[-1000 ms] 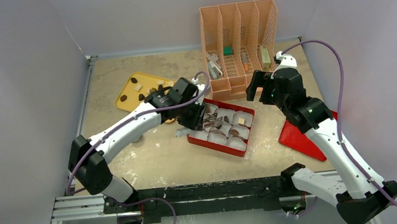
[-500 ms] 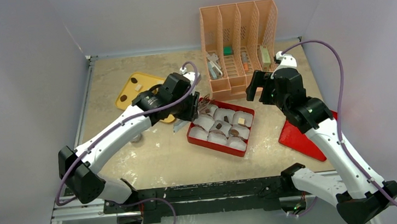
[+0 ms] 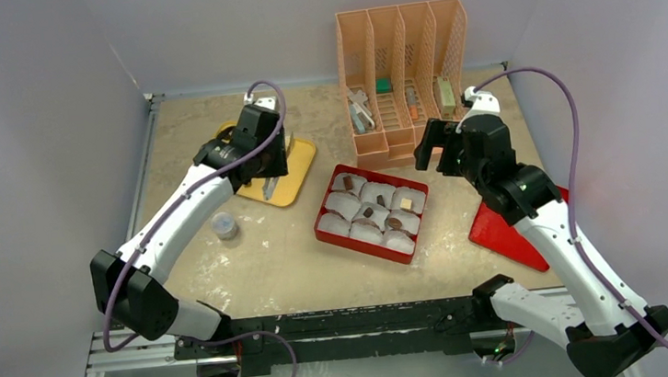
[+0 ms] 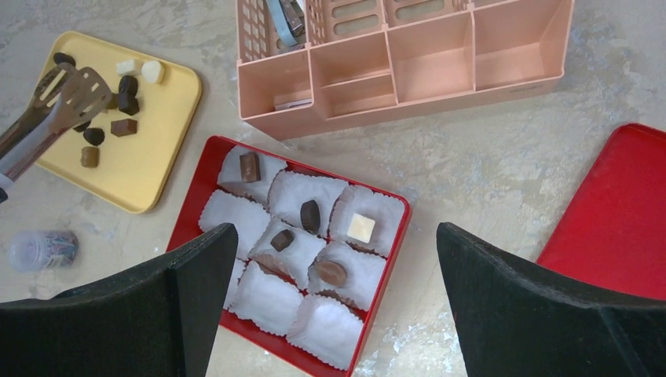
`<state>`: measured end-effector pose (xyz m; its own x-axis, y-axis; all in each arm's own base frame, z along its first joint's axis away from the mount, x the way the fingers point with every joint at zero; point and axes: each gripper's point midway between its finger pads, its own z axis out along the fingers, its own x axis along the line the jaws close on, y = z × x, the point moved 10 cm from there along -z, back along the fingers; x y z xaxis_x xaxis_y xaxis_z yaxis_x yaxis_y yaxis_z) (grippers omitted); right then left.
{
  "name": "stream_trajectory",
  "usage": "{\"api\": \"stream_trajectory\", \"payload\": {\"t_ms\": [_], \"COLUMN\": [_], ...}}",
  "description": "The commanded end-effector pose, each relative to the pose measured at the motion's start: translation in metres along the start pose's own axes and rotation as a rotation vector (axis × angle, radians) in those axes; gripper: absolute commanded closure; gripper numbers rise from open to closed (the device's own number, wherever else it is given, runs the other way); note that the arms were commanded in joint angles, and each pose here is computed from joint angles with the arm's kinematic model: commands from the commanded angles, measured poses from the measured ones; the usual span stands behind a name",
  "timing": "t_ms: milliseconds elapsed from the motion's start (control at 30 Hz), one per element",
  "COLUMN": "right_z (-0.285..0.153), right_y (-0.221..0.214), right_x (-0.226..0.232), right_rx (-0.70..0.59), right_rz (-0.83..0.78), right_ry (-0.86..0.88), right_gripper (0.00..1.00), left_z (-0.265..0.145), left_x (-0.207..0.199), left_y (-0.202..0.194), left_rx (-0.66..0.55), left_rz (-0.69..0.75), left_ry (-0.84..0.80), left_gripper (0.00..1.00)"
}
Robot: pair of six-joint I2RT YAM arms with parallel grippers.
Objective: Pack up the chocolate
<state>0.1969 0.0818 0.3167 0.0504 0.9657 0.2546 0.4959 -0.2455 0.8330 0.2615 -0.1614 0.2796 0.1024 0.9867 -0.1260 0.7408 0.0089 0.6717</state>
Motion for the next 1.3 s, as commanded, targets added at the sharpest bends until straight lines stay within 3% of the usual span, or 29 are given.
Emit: {"api": "stream_trajectory", "payload": {"t_ms": [0,400,1033,1200,1267], "right_z": [-0.008,-0.015,-0.017,-0.018,-0.018], "right_y": [0.009,0.009,0.008,0.009,0.009], "right_x": [0.001,-0.002,-0.003,-0.002,-0.002], "right_rx": [-0.064,-0.075,-0.078,-0.079,-0.079], "right_rz": [0.011,0.015,0.023,0.024,0.023], "right_ry": [0.030,0.028,0.030,0.032,0.031], "right_gripper": [0.01,0.01,0.01,0.01,0.01], "left_z": [0.005,0.045,0.083,0.093,0.092], "left_x": [0.011,0.030,0.033,0.035,0.036], "left_y": [0.017,0.017,0.002,-0.004,-0.005], "left_rx": [-0.082,-0.041,0.027,0.053,0.050], "left_rz": [-0.055,-0.069,-0.051,-0.045,-0.044], "left_ry": [0.089,0.205,0.172,0.175,0.172], "left_gripper": [0.67,0.66,0.65,0.67,0.73]}}
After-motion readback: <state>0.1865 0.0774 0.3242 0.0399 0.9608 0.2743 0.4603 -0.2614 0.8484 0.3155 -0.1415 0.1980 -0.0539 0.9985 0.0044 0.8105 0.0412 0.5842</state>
